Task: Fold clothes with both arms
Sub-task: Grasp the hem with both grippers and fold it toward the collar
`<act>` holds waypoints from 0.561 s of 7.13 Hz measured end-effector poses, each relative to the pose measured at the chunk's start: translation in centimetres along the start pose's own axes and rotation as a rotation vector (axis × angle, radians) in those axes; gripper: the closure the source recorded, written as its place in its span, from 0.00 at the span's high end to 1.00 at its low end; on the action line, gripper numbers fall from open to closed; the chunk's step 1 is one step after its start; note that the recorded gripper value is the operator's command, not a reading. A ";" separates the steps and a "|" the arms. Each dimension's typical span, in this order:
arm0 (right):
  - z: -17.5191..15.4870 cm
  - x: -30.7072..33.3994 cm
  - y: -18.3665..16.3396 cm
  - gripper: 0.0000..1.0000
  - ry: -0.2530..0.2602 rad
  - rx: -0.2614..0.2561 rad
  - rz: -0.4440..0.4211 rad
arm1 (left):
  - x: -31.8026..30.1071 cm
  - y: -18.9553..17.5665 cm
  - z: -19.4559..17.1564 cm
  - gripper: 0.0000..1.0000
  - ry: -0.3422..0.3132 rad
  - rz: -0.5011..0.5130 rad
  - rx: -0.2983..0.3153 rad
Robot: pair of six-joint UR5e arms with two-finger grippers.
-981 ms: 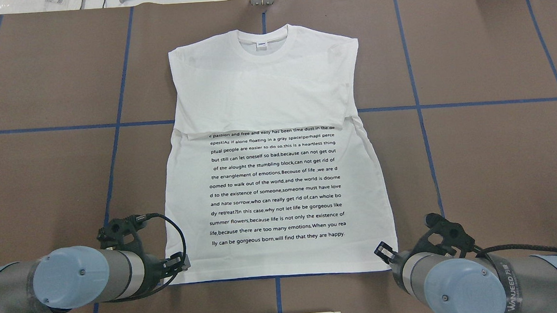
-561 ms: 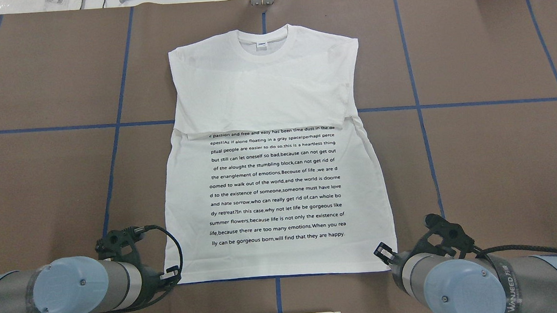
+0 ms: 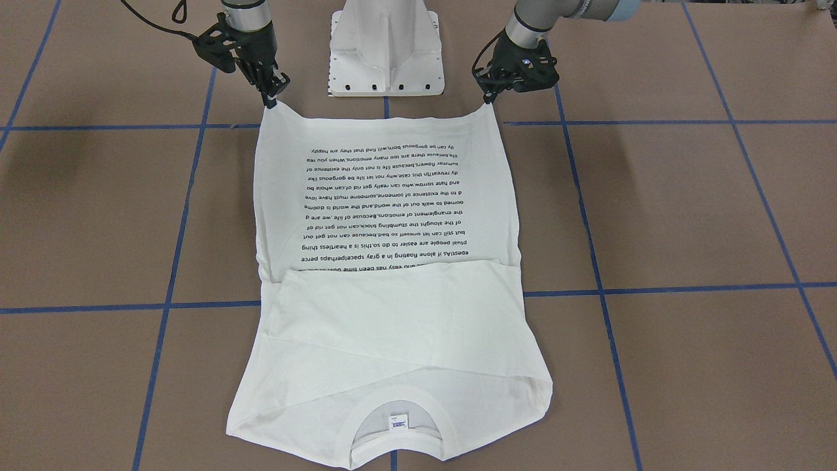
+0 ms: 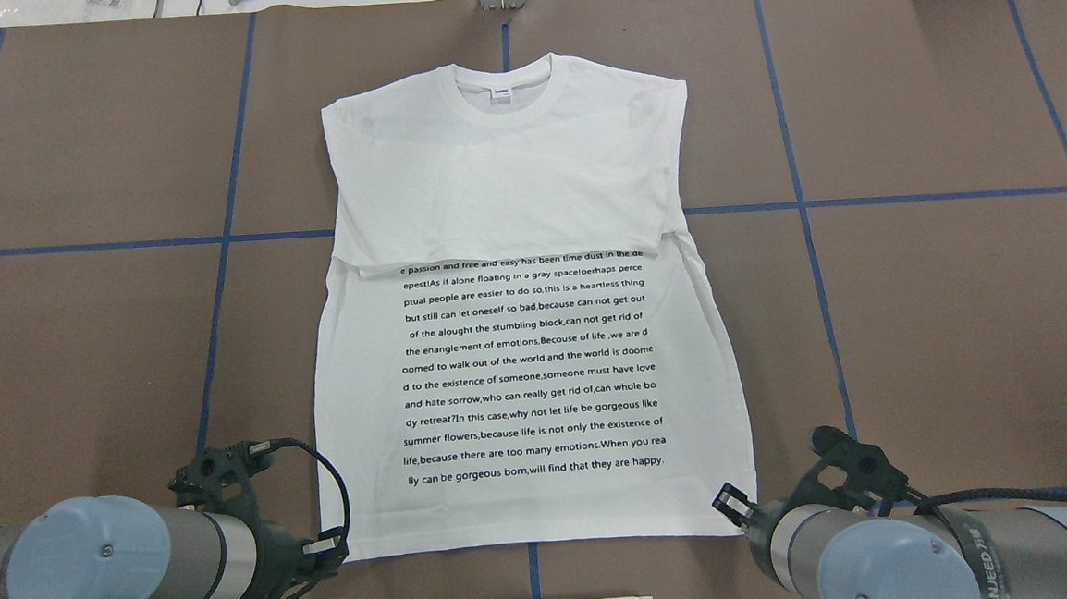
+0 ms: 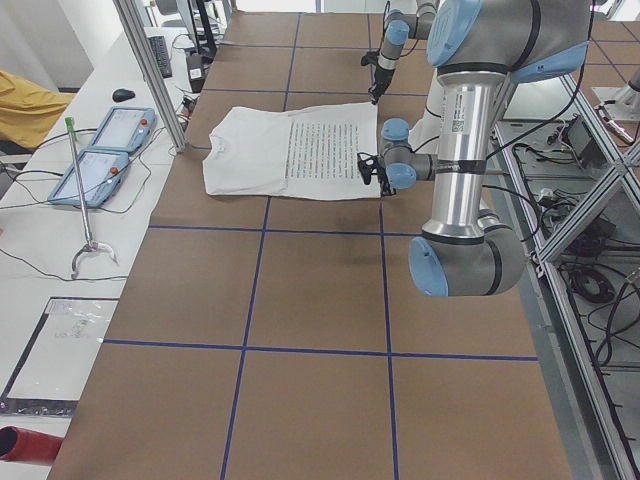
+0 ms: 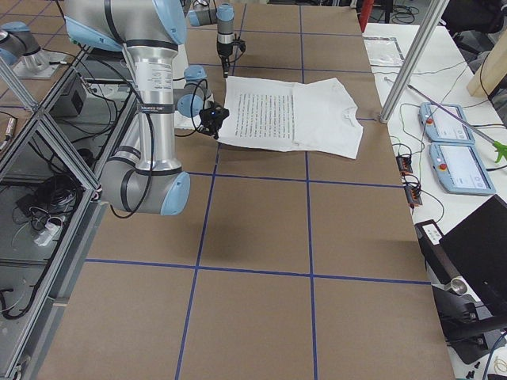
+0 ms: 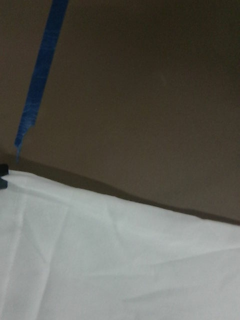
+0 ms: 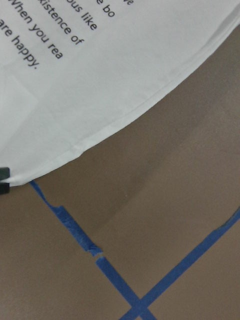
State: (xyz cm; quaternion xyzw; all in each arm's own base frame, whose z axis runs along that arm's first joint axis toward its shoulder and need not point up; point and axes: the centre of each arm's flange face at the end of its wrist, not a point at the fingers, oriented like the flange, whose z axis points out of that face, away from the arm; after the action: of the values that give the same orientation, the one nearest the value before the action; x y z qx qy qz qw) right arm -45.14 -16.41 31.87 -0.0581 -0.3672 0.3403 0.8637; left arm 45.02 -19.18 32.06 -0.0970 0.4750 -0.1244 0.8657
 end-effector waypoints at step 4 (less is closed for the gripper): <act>-8.3 1.4 0.0 0.00 0.009 -0.034 -0.034 | 1.9 3.4 -7.9 0.00 0.125 -0.055 -0.073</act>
State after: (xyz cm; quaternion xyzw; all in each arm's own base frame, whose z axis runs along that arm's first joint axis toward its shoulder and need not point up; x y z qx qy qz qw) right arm -38.82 -14.30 26.72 -0.0680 -0.3702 0.3190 0.8698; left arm 39.76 -16.92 25.40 -0.1335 0.5297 -0.1365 0.8264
